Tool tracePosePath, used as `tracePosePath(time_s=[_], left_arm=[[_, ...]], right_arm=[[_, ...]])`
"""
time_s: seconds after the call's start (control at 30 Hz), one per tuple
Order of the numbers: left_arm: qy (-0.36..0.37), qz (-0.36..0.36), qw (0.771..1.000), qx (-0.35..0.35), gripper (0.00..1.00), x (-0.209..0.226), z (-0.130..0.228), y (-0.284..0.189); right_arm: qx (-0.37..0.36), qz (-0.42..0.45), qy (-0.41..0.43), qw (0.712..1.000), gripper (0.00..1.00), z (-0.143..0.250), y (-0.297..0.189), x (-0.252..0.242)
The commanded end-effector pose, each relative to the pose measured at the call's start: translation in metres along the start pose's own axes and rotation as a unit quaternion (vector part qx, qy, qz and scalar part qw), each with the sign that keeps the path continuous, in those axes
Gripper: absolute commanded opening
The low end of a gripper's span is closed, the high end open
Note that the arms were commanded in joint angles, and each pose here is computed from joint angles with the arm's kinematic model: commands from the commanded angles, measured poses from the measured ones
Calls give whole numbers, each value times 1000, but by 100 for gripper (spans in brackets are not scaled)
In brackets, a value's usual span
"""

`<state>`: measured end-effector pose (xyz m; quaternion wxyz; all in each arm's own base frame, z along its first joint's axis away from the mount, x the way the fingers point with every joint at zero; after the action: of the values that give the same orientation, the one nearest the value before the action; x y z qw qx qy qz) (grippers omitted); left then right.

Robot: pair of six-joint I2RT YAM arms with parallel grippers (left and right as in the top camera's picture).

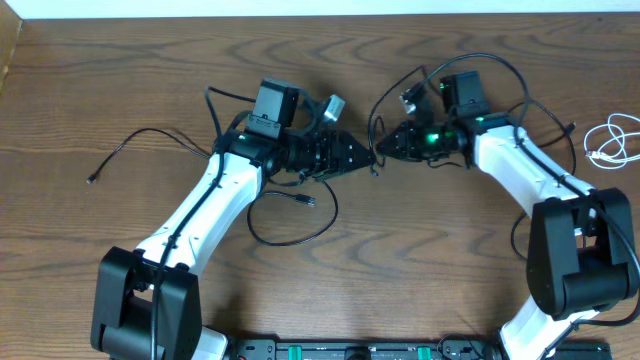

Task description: Untangle cables

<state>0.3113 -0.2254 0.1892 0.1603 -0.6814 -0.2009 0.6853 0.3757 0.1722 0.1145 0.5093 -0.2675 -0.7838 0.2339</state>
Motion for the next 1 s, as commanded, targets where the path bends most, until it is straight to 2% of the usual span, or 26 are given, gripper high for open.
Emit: tracePosePath(time_s=[0.0, 0.1, 0.27, 0.37, 0.47, 0.5, 0.7, 0.9, 0.97], left_arm=[[16, -60, 997, -46, 62, 11, -8, -11], [-4, -120, 990, -69, 69, 29, -11, -14], [-26, -188, 978, -89, 70, 50, -10, -21], [-34, -213, 972, -94, 70, 57, -9, -24], [-38, -217, 971, -91, 70, 59, -7, -25], [-38, -217, 971, -91, 70, 59, -7, -25], [-38, -233, 967, -100, 70, 64, -8, -26], [-42, -237, 966, -97, 70, 68, -6, -26], [-43, -238, 965, -96, 70, 69, -5, -25]], right_arm=[[-3, -4, -16, 1000, 1, 0, -8, -11], [-1, -33, -34, 999, 1, 2, -12, -7], [-3, -28, -25, 999, 1, 2, -20, -8], [-5, 15, -9, 1000, 1, 0, -34, -17], [-5, 115, 22, 993, 1, 1, -67, -40], [-9, 183, 43, 982, 1, 4, -91, -56], [-34, 392, 146, 908, 1, 28, -179, -110], [-56, 530, 260, 805, 1, 59, -233, -150], [-55, 543, 274, 792, 1, 65, -238, -156]])
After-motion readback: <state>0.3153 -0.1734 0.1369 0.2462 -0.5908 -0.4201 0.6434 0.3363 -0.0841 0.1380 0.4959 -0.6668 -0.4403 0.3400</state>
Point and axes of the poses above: each gripper's point midway between its finger pads, its own y axis out along the fingers, its own x axis along the line the jaws close on, z = x × y, the point moved 4 cm from there along -y, back along the fingers, and after that the axes turned 9 degrees about -y, right-handed, at the moved point
